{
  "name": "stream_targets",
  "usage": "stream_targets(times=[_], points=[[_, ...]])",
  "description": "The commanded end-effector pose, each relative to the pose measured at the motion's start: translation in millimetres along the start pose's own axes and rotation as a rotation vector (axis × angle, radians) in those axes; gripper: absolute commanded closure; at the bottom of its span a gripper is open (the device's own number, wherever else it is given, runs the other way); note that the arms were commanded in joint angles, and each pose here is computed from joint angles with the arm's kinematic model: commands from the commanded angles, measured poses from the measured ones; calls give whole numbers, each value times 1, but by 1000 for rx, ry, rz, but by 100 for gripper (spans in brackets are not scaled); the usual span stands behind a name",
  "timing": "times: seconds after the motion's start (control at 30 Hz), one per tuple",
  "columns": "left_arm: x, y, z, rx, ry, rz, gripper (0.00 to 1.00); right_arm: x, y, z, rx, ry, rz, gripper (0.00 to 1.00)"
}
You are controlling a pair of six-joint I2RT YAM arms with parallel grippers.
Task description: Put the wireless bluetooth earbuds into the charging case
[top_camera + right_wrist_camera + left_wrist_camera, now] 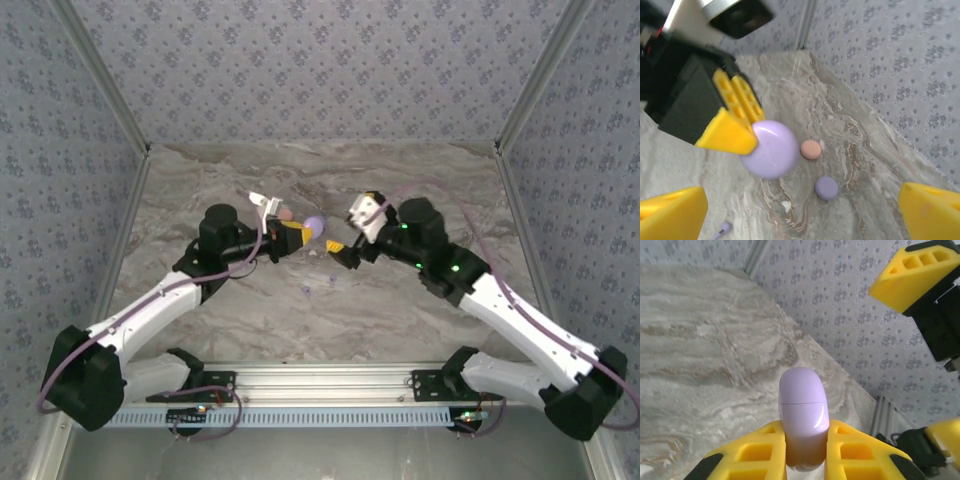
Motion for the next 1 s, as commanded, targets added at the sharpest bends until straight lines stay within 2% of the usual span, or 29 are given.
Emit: stream_targets(times=[0.0, 0.13, 0.33, 0.97], points=[[-27, 12, 21, -260, -221, -67, 97, -5, 19, 7, -188, -210, 105, 0], [-45, 20, 22, -349, -349, -117, 98, -9, 26, 14, -275, -288, 130, 0], [-64, 19, 25, -354, -442, -183, 100, -14, 15, 22, -279, -300, 133, 0], [-75, 11, 24, -290, -485, -253, 100, -40, -21, 26, -221, -305, 108, 3]])
Point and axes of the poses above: each hand's point on the last joint's axis, 136 mm out from that joint toward the fingers, its own y axis back along the fingers, its own x axis along the line the jaws close on, z = x × y, the point moved 10 cm from there along y, back along the fingers, and after that the axes turned 6 degrees about y, right-handed, at the moved point
